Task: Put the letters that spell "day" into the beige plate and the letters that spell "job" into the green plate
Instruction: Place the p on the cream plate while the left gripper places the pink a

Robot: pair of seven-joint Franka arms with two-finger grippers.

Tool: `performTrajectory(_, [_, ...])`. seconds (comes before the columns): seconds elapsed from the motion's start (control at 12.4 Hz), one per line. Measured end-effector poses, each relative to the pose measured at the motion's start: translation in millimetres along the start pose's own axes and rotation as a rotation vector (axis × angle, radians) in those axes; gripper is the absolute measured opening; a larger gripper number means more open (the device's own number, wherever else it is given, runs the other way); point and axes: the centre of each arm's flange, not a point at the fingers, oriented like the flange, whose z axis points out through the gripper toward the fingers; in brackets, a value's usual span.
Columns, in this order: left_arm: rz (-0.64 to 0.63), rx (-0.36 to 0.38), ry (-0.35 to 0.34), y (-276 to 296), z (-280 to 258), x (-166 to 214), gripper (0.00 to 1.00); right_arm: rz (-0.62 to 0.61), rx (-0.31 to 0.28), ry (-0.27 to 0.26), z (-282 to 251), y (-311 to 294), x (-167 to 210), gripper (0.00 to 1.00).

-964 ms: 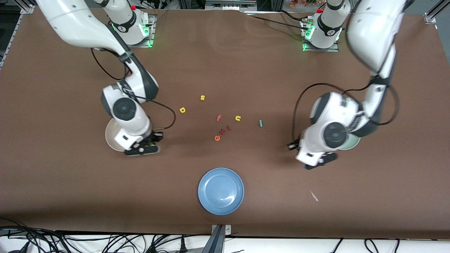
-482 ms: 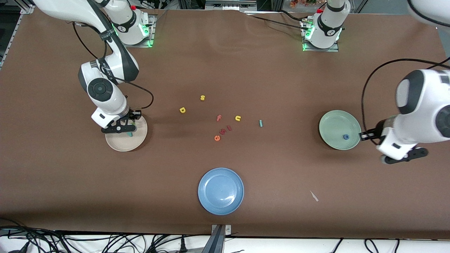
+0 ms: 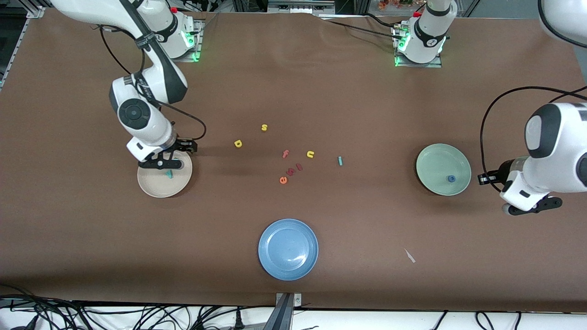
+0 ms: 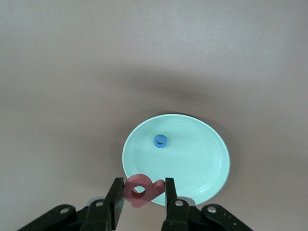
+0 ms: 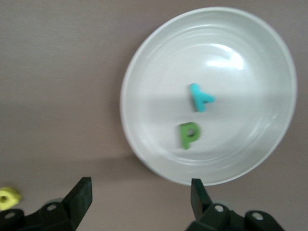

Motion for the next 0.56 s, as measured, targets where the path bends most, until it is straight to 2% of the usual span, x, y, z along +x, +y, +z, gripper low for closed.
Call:
performTrajectory(0.24, [0.018, 0.037, -0.034, 2, 40, 9, 0.37, 0.105, 0.056, 0.017, 8, -59, -22, 0.92])
performTrajectory(0.56, [0.029, 0.022, 0.002, -1, 110, 20, 0.37, 0.238, 0.118, 0.010, 36, -118, -48, 0.92])
